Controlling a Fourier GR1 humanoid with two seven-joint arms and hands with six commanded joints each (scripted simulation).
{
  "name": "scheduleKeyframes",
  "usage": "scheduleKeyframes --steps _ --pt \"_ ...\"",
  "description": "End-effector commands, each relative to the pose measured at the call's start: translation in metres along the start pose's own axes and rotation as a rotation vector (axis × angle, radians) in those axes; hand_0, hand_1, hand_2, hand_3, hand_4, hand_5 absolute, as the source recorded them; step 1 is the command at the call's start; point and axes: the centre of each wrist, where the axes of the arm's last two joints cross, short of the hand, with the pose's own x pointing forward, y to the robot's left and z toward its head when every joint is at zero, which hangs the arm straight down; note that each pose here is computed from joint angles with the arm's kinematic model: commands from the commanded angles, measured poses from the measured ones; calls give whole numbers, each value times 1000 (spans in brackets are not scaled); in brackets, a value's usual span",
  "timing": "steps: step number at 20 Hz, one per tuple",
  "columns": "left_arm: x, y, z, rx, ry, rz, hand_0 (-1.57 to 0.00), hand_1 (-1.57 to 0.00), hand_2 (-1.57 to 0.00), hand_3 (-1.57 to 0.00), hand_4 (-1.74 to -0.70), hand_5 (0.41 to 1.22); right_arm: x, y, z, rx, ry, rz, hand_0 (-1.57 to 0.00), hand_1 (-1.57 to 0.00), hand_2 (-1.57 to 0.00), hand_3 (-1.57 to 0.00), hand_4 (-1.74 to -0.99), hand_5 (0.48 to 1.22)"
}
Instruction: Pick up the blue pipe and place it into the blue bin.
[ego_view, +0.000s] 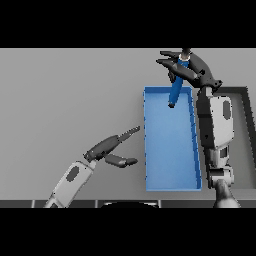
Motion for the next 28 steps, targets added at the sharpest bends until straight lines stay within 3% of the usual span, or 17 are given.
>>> scheduleKeyframes --steps 1,6,8,9,12,14,15,17,19,20,23,28 --pt "-2 0 1 -6 10 -1 1 1 1 1 -827 464 -11 -3 3 -30 40 -8 -1571 -1571 -1571 -1571 -1499 1221" --pt "2 -4 -1 -13 16 12 1 1 1 1 -829 470 -64 -9 26 -184 270 -53 -1571 -1571 -1571 -1571 -1499 1221" --pt "2 -6 2 -9 8 10 1 1 1 1 -826 470 -81 -11 34 -206 332 -32 -1571 -1571 -1571 -1080 -1586 1221" --pt "1 -5 3 -12 12 8 1 1 1 1 -827 471 -89 -10 36 -204 372 -14 -1571 -1571 -1571 -1178 -1569 1221" --pt "2 -5 -3 -9 21 12 1 1 1 1 -826 475 -119 -5 43 -201 488 11 -1571 -1571 -1571 -693 -1653 1205" --pt "3 -5 -2 -6 22 12 1 1 1 1 -827 474 -134 -8 45 -229 577 7 -1571 -1571 -1571 -1009 -1583 1199" --pt "6 -3 -4 -3 17 6 1 1 1 1 -829 474 -142 -10 42 -250 624 -32 -1465 -1382 -1333 -807 -1534 1190" --pt "6 -7 -4 -12 13 11 1 1 1 1 -829 476 -150 -13 41 -242 693 -75 -937 -884 -853 -516 -1404 1159" --pt "4 -8 -1 -13 14 9 1 1 1 1 -828 476 -150 -11 37 -229 743 -86 -599 -566 -545 -330 -1302 1182" --pt "3 -9 -2 -9 28 6 1 1 1 1 -826 477 -145 -8 38 -184 747 -45 -479 -452 -436 -264 -1264 1139" --pt "4 -9 -1 -7 15 10 1 1 1 1 -829 477 -130 5 44 -96 727 134 -246 -231 -223 -135 -1204 1002" --pt "3 -7 1 -1 5 8 1 1 1 1 -832 471 -130 12 46 -77 760 205 -98 -75 -72 -43 -1188 861"
